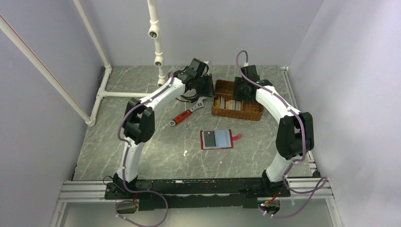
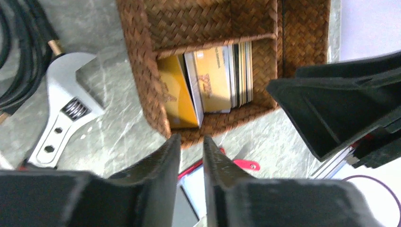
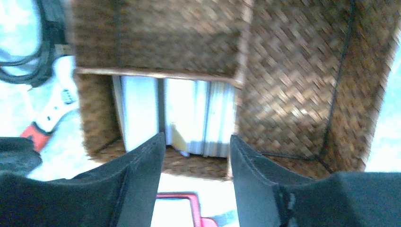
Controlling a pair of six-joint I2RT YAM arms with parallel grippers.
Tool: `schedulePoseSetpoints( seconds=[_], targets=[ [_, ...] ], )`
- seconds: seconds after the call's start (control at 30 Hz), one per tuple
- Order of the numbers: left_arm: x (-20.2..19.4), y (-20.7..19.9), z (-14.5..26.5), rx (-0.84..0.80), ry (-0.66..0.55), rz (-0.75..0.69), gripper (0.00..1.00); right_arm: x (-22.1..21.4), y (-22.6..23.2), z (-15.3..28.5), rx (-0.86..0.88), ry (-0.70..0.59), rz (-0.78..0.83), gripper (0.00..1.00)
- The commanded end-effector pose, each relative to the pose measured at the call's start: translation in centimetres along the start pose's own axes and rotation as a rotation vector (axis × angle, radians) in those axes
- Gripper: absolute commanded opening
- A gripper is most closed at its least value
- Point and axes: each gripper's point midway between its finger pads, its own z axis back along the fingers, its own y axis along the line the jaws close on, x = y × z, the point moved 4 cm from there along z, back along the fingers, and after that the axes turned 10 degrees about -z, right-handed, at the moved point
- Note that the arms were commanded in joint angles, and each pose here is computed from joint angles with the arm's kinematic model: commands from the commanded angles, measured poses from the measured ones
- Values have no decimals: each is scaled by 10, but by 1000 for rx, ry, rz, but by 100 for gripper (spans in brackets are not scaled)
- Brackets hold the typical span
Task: Put the credit cards into the card holder
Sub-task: Pick up the credit card from the storage box.
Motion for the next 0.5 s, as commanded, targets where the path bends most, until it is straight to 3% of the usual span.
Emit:
schedulePoseSetpoints(
  seconds=[0.0, 0.17, 0.47],
  targets=[
    [26, -14, 75, -15, -117, -117, 33, 16, 47, 14, 97, -53, 59, 58],
    [10, -6, 100, -27, -112, -132, 46, 12, 71, -7, 159, -25, 38, 56],
    [-15, 3, 111, -38, -74, -122, 50, 1, 82, -31, 131, -6, 46, 37]
  ],
)
